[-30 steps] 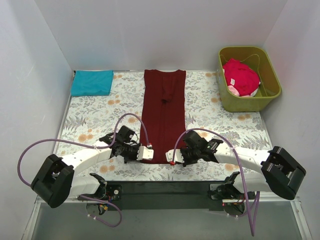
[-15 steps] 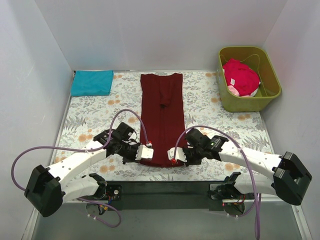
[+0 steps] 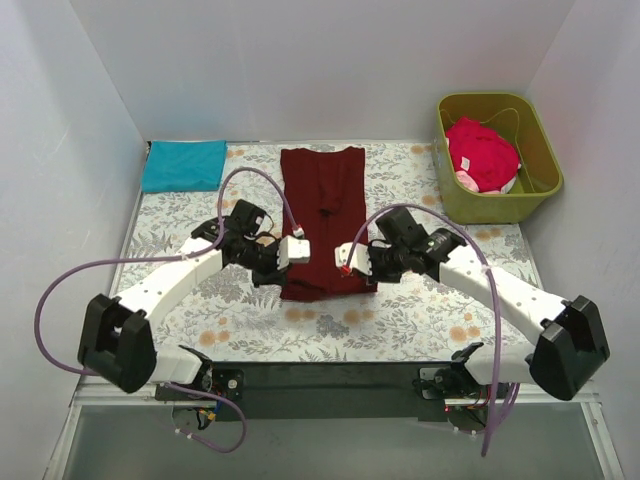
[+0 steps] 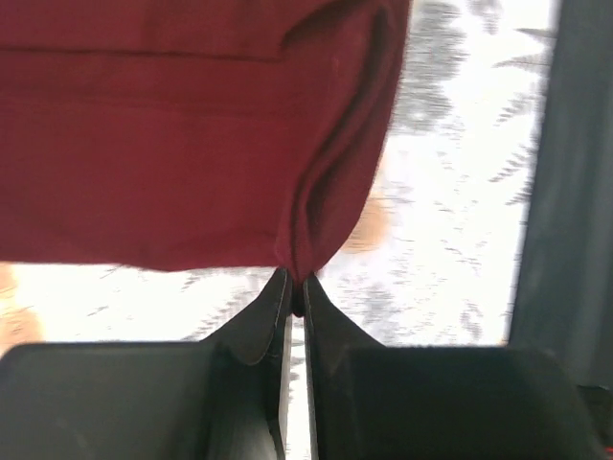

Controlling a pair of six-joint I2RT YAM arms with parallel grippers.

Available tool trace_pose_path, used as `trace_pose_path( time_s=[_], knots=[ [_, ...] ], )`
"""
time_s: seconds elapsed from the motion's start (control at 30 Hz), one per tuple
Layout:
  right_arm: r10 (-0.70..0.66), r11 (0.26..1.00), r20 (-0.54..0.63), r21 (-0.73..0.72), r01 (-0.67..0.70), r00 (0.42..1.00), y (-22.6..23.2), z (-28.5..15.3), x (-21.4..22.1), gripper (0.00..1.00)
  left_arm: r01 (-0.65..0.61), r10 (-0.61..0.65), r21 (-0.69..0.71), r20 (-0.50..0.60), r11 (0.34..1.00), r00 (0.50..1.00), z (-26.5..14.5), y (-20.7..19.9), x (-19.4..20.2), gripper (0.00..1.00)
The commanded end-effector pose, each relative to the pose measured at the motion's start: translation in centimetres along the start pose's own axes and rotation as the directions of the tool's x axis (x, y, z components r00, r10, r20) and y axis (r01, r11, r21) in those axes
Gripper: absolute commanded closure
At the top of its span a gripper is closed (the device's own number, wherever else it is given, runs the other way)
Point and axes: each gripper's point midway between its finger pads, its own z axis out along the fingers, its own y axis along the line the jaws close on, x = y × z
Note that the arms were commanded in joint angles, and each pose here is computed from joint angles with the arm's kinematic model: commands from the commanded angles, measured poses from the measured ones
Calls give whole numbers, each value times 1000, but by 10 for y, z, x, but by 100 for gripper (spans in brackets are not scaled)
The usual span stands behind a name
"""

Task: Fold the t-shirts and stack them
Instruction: Fold the tshirt

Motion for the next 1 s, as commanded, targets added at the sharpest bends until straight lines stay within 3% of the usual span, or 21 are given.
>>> trace_pose_path(
  time_s=[0.0,0.5,0.97],
  knots=[
    [-70,997,2,35,70,998,-33,-7,-3,99,-18,22,-61,61,998,998,-6,43,-14,100],
    [-87,987,-17,131,89,996,-157,15,25,99,11,-3,-146,58,989,998,22,169,3,100],
    [-71,990,-21,124,73,997,-212,51,43,99,19,-9,-196,53,980,999,33,241,13,100]
  ],
)
